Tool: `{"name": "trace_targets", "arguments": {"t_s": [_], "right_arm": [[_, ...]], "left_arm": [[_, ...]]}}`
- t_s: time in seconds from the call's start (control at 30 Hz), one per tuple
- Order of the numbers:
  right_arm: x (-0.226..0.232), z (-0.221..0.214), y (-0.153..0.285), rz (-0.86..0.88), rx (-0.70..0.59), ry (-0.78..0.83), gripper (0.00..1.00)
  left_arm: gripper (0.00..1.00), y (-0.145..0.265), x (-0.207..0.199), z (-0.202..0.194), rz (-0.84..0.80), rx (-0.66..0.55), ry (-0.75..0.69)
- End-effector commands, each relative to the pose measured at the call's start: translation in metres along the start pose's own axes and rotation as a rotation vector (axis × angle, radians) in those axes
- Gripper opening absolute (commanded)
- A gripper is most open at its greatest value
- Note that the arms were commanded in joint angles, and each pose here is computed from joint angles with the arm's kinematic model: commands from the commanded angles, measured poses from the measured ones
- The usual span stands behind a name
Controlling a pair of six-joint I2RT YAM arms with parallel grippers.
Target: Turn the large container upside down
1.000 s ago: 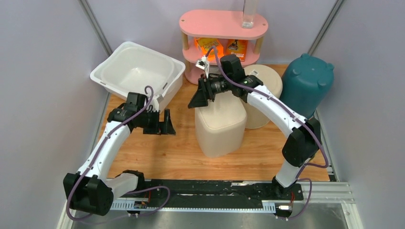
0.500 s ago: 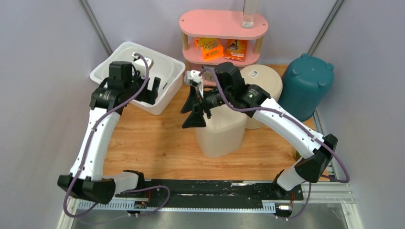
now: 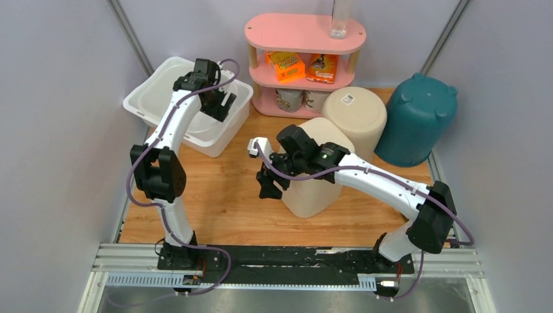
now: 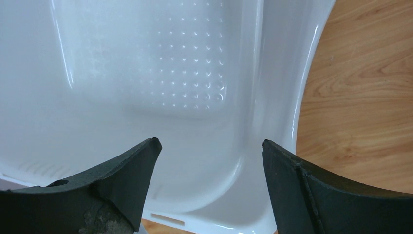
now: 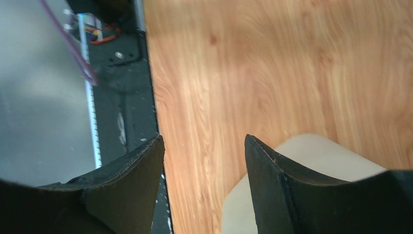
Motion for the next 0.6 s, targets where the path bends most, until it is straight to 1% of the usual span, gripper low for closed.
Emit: {"name": "trace_targets", "arguments": {"t_s": [0.0,0.1,0.17,0.27,0.43,0.5,0.53,0.57], "right_arm": [[-0.041,0.001,0.041,-0.236,-0.059,-0.001,0.65],[-0.060,-0.006,0.056,-0.295,-0.071,-0.034,0.64],[-0.066,-0.009,0.062,-0.312,-0.077,-0.040,0.65],[-0.064,-0.010,0.064,-0.297,-0.086,-0.022,0.66],[-0.058,0.002,0.068,-0.272,-0.121,-0.002,0.69],[-0.055,0.009,0.069,-0.255,-0.138,0.008,0.70],[-0.053,0.013,0.070,-0.251,-0.144,0.011,0.71],[-0.052,0.016,0.071,-0.246,-0.152,0.015,0.71]], "left_arm": [[0.86,0.006,0.011,0.016,0.012,-0.037,-0.026],[0.81,-0.010,0.007,0.010,-0.004,0.006,-0.038],[0.80,-0.017,0.004,0.005,-0.016,0.029,-0.051],[0.79,-0.026,-0.001,0.000,-0.047,0.048,-0.062],[0.76,-0.038,-0.010,-0.004,-0.092,0.068,-0.074],[0.70,-0.044,-0.012,-0.007,-0.105,0.083,-0.087],[0.62,-0.047,-0.013,-0.008,-0.114,0.093,-0.092],[0.57,-0.049,-0.013,-0.008,-0.118,0.095,-0.098]]}}
Point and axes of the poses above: each gripper's point midway between its finger pads, its own y axis back along the fingers, its own x axis along the line the jaws close on, z = x × y, the point moved 2 cm from there along y, back along the fingers, and after that the axes turned 8 degrees about -y, right-handed, at the moved point
